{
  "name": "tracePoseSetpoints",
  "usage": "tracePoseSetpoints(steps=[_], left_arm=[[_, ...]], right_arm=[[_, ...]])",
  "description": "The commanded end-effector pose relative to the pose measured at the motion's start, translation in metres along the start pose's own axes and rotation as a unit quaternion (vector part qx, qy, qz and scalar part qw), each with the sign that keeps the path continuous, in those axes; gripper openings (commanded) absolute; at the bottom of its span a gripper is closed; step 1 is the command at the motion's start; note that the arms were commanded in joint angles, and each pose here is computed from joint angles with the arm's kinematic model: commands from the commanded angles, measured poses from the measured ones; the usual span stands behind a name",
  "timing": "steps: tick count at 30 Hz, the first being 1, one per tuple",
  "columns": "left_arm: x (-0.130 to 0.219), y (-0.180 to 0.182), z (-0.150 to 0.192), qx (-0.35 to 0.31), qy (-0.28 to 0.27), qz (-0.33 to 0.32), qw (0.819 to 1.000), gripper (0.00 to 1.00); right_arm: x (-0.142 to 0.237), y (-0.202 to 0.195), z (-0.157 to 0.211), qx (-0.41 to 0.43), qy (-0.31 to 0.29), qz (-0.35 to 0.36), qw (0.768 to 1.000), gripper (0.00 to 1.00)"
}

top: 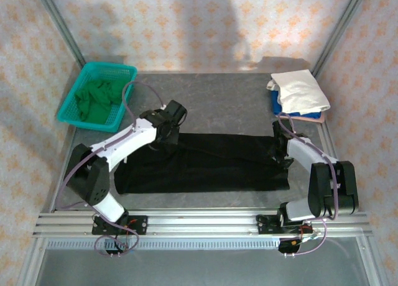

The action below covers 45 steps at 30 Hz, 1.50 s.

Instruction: Fold and stack the t-shirts

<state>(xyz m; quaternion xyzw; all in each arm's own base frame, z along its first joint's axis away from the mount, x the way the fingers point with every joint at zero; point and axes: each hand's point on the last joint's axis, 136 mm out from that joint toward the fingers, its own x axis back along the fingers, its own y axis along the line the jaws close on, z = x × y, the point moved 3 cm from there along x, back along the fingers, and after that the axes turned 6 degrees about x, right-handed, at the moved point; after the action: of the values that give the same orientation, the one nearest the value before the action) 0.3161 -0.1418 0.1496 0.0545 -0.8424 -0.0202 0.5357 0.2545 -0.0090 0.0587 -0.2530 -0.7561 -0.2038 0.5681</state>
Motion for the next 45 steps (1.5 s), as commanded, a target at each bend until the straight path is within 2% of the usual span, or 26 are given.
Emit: tracePoseSetpoints(steps=[1,6,8,10,12,16,18,21,23,26,28,31,35,39,40,45], left_arm=[[0.021,0.007,0.016,-0.005,-0.02,-0.046,0.999,0.05],[0.017,-0.008,0.047,-0.006,-0.005,-0.044,0.999,0.13],[0.009,-0.013,0.06,-0.002,0.009,-0.034,0.999,0.26],[0.003,-0.016,0.07,0.01,0.019,-0.017,1.0,0.26],[0.001,-0.021,0.076,0.02,0.026,0.011,0.999,0.3],[0.013,-0.026,0.085,0.038,0.025,0.069,0.997,0.36],[0.023,-0.021,0.088,0.05,0.015,0.091,0.994,0.45],[0.038,-0.013,0.09,0.073,-0.012,0.127,0.989,0.71],[0.041,-0.005,0.091,0.089,-0.028,0.138,0.986,0.8],[0.03,0.027,0.089,0.134,-0.04,0.094,0.986,0.89],[0.015,0.051,0.084,0.176,-0.036,0.074,0.981,0.9],[-0.004,0.073,0.07,0.232,-0.037,0.078,0.969,0.9],[-0.021,0.076,0.047,0.251,-0.047,0.083,0.963,0.9],[-0.052,0.065,0.044,0.247,-0.005,0.083,0.965,0.87],[-0.059,0.062,0.045,0.249,0.007,0.083,0.965,0.82],[-0.066,0.054,0.052,0.25,0.027,0.103,0.963,0.39]], right_arm=[[0.008,-0.003,-0.005,0.007,-0.013,0.009,1.0,0.44],[0.007,-0.003,-0.004,0.006,-0.01,0.008,1.0,0.44],[0.007,-0.002,-0.004,0.007,-0.008,0.007,1.0,0.44],[0.009,0.0,-0.004,0.007,-0.007,0.0,1.0,0.44],[0.012,0.002,-0.004,0.008,-0.009,-0.009,1.0,0.44],[0.024,0.005,-0.006,0.015,-0.026,-0.02,0.999,0.44],[0.031,0.01,-0.006,0.026,-0.037,-0.032,0.998,0.45],[0.036,0.014,-0.008,0.034,-0.046,-0.033,0.998,0.45],[0.035,0.01,-0.009,0.035,-0.049,-0.02,0.998,0.46],[0.03,0.006,-0.009,0.035,-0.046,0.0,0.998,0.46],[0.027,0.008,-0.007,0.036,-0.038,-0.002,0.999,0.46],[0.023,0.011,-0.006,0.037,-0.033,-0.008,0.999,0.46],[0.02,0.011,-0.004,0.037,-0.03,-0.009,0.999,0.46],[0.018,0.009,-0.003,0.037,-0.029,-0.006,0.999,0.46],[0.018,0.009,-0.002,0.036,-0.029,-0.006,0.999,0.46],[0.019,0.007,-0.003,0.038,-0.031,-0.003,0.999,0.46]])
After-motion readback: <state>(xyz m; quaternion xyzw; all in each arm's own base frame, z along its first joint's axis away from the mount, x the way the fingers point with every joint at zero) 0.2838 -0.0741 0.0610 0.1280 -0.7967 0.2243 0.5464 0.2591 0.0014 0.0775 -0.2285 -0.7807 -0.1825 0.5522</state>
